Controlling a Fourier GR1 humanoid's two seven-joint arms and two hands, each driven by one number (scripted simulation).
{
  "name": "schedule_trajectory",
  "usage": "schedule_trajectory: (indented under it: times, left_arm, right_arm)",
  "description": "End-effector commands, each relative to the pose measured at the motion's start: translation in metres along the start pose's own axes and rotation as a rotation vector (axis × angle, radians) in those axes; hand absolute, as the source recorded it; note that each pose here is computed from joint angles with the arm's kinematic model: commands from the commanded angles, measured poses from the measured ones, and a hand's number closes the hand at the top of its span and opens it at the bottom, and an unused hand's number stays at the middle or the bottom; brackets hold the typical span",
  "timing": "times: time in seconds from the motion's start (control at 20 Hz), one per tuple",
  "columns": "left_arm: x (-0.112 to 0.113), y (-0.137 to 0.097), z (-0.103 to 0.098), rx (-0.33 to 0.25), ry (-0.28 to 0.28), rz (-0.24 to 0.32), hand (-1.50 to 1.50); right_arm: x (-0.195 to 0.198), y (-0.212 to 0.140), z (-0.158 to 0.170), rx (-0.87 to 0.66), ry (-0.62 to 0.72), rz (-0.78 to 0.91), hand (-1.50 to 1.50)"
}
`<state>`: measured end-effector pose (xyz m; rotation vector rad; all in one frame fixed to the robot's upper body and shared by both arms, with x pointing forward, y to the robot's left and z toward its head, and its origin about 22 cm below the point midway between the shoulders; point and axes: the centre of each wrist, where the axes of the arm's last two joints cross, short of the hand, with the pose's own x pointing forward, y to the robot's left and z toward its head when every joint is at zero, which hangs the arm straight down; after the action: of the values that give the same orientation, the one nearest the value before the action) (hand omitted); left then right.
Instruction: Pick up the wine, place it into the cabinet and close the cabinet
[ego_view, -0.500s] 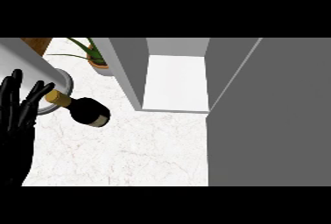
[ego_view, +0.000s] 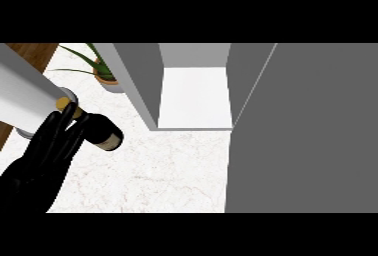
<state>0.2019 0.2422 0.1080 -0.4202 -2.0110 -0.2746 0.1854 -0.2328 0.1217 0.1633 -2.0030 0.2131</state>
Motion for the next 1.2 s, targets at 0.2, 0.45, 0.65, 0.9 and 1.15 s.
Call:
schedule_trajectory:
  times: [0.2,0.45,0.65,0.9,1.15]
  left_arm:
    - [0.012,-0.013,0.026,-0.125,0.052,0.192,-1.50]
    - [0.056,-0.019,0.025,-0.101,0.022,0.172,-1.50]
    - [0.036,-0.012,0.017,-0.090,0.024,0.212,-1.50]
    - [0.076,-0.018,0.018,-0.066,0.035,0.214,-1.50]
    - [0.081,-0.001,0.023,0.000,0.048,0.188,-1.50]
  right_arm:
    - [0.033,0.002,0.017,0.080,0.077,-0.048,-1.50]
    - [0.073,0.014,0.022,0.094,0.068,-0.052,-1.50]
    - [0.075,0.002,0.018,0.094,0.079,-0.034,-1.50]
    - [0.081,0.016,0.015,0.096,0.059,-0.039,-1.50]
    - [0.088,0.010,0.025,0.092,0.065,-0.047,-1.50]
